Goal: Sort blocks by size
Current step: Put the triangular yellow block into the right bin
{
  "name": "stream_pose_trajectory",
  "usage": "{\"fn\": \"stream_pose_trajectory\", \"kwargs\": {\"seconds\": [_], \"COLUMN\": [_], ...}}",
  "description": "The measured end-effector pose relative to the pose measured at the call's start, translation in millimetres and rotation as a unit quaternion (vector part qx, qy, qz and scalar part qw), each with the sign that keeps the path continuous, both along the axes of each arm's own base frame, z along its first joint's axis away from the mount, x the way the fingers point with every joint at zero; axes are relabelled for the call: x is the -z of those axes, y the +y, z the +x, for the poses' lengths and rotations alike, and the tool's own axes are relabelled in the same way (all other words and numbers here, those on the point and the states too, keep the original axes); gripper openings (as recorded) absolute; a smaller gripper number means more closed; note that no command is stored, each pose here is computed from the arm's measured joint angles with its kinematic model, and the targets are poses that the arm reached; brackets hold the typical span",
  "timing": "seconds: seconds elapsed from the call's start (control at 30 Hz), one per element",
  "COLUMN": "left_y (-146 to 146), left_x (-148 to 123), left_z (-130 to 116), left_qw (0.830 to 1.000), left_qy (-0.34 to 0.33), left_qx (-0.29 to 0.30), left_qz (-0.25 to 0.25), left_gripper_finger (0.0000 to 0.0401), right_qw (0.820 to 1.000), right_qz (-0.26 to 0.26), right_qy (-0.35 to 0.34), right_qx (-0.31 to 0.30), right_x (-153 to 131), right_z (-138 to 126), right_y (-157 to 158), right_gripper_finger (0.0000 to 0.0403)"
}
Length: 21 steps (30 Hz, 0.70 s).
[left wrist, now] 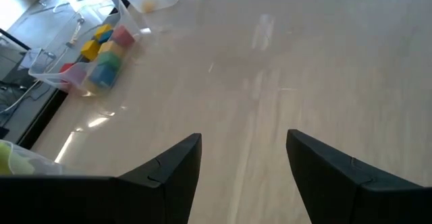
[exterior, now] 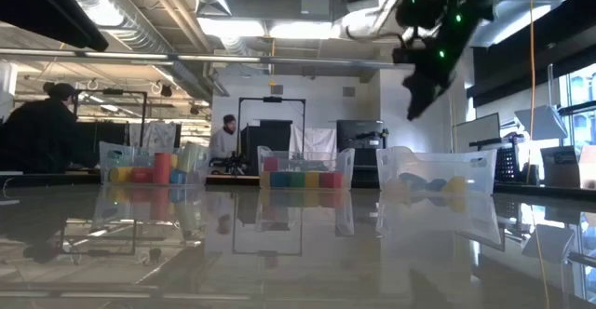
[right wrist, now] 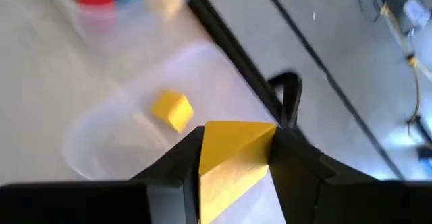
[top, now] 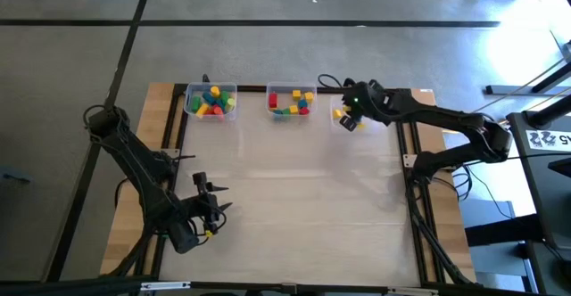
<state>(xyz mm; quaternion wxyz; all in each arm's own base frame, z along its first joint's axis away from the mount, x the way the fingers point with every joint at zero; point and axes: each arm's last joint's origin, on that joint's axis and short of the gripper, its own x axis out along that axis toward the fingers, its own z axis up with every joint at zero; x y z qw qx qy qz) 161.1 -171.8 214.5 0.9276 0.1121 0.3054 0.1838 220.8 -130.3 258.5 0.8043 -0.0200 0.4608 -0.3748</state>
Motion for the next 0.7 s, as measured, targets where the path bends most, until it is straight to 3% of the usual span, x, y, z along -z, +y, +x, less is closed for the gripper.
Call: {"fn": "stream_pose_trajectory", "kwargs": {"seconds": [0.47,0.7], "left_y": [0.1,0.0], "left_x": [0.0,0.0], "left_z": [0.1,0.1], "left_qw": [1.000,1.000], "left_qy": [0.000,-0.001], "left_qx": [0.000,-0.002], "left_qz": [0.000,-0.002], "left_gripper_finger": [0.0213,0.0213], "right_qw": [0.998,0.998], "right_qz": [0.020,0.028], "right_qy": [0.026,0.018], "right_qx": [0.045,0.056], "right_x": [51.2,54.0], "right_z": [-21.8,-22.8], "right_y": [-6.4,-5.5], "right_gripper_finger": [0.0146,0.0231]}}
